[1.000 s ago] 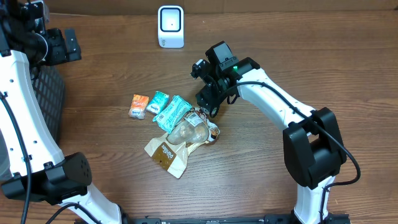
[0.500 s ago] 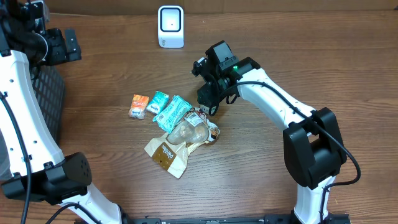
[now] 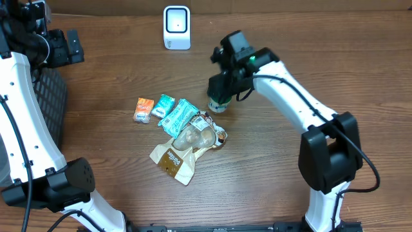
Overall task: Scan the item barcode
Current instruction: 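Grasp the green-lidded jar with the right gripper and lift it, then carry the jar to the scanner and hold it under the scanner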
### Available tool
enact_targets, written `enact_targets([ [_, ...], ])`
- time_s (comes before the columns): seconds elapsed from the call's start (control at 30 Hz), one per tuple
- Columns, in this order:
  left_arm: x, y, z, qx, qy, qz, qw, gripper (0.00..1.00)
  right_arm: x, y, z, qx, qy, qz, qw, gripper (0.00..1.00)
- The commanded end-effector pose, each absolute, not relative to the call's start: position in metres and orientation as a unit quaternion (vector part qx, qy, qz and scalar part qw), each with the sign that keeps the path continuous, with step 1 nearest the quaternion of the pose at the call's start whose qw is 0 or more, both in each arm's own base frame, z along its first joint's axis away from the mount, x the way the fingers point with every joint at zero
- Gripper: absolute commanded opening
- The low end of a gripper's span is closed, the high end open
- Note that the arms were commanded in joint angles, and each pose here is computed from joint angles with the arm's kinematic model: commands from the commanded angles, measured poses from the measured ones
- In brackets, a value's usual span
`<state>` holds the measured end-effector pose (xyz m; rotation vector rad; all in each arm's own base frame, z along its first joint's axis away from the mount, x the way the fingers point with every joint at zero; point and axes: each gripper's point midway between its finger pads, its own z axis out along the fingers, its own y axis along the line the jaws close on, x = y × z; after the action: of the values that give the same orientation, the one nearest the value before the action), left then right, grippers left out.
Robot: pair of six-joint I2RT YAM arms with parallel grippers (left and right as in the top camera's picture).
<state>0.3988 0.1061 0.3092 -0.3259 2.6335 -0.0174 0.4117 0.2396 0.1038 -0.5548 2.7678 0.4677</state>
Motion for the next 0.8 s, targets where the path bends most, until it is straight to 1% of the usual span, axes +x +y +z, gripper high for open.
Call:
enact_targets([
  [0.0, 0.397, 0.105, 0.322, -0.109, 0.959, -0.004, 0.26, 0.99, 0.415, 0.252, 0.183, -0.161, 0.931, 0.272, 0.18, 0.36],
  [0.07, 0.397, 0.105, 0.322, -0.109, 0.959, -0.004, 0.26, 1.0, 0.41, 0.258, 0.205, -0.147, 0.914, 0.336, 0.171, 0.33],
  [0.13, 0.397, 0.105, 0.322, -0.108, 0.96, -0.004, 0.26, 1.0, 0.404, 0.263, 0.232, -0.143, 0.886, 0.412, 0.158, 0.33],
  [0.23, 0.397, 0.105, 0.322, -0.108, 0.96, -0.004, 0.26, 1.0, 0.391, 0.266, 0.279, -0.168, 0.816, 0.534, 0.141, 0.33],
  [0.33, 0.397, 0.105, 0.322, -0.109, 0.959, -0.004, 0.26, 0.99, 0.381, 0.259, 0.313, -0.187, 0.755, 0.617, 0.122, 0.34],
  [0.5, 0.397, 0.105, 0.322, -0.108, 0.96, -0.004, 0.26, 1.0, 0.374, 0.252, 0.335, -0.201, 0.712, 0.665, 0.106, 0.34],
  [0.67, 0.397, 0.104, 0.322, -0.108, 0.96, -0.004, 0.26, 0.99, 0.375, 0.253, 0.337, -0.206, 0.709, 0.665, 0.111, 0.34],
  [0.77, 0.397, 0.104, 0.322, -0.108, 0.96, -0.004, 0.26, 0.99, 0.384, 0.253, 0.329, -0.195, 0.73, 0.643, 0.128, 0.34],
])
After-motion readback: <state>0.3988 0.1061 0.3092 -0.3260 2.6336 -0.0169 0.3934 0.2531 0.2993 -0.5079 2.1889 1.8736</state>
